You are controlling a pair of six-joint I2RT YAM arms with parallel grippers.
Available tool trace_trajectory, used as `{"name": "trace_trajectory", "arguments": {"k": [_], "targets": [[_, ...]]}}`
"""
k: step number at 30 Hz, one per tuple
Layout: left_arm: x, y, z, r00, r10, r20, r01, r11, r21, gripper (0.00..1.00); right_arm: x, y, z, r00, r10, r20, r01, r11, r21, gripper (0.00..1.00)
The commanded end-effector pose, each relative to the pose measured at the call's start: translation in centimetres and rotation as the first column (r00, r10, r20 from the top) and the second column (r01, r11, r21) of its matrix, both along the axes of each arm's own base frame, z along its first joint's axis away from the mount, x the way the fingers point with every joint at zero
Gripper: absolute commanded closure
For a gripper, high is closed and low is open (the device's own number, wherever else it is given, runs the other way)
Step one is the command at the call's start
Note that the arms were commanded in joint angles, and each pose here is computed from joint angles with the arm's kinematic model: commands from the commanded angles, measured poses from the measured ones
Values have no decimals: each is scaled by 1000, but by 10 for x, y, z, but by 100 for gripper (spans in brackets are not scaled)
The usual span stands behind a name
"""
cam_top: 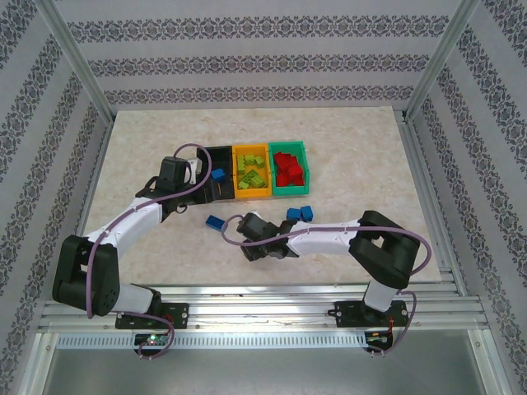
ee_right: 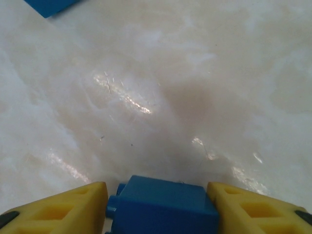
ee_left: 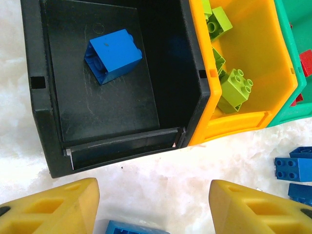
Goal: Sort the legos into containers by color
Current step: Pick up the lego from the bottom-center of the table.
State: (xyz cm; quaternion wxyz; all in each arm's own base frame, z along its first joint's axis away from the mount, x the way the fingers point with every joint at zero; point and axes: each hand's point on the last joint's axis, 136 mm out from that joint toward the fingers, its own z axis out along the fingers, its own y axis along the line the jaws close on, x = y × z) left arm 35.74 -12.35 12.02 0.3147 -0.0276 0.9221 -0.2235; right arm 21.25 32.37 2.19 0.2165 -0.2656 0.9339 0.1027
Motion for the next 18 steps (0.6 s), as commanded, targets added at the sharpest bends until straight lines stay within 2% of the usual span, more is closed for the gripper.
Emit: {"name": "trace_trajectory", "arguments": {"k": [1,5,10,18], "targets": [[1,-2,-1,1000,12,7,-12,999,-35,39,8,11,3,999,0,36,0,1000,10,46],[-3,-5,-8,1000,8,-14,-9,998,-66,39,19,18,2,999,-15,36,13,999,39,51],[-14,-5,-14,999,15,-32,-17,997,-81,39,38,34,22,997,-19,75,10,993,122,57],[-34,1,-29,997,28,-77,-34,997,-74,39,98,52,72,985,-56,162,10,963,270,58]]}}
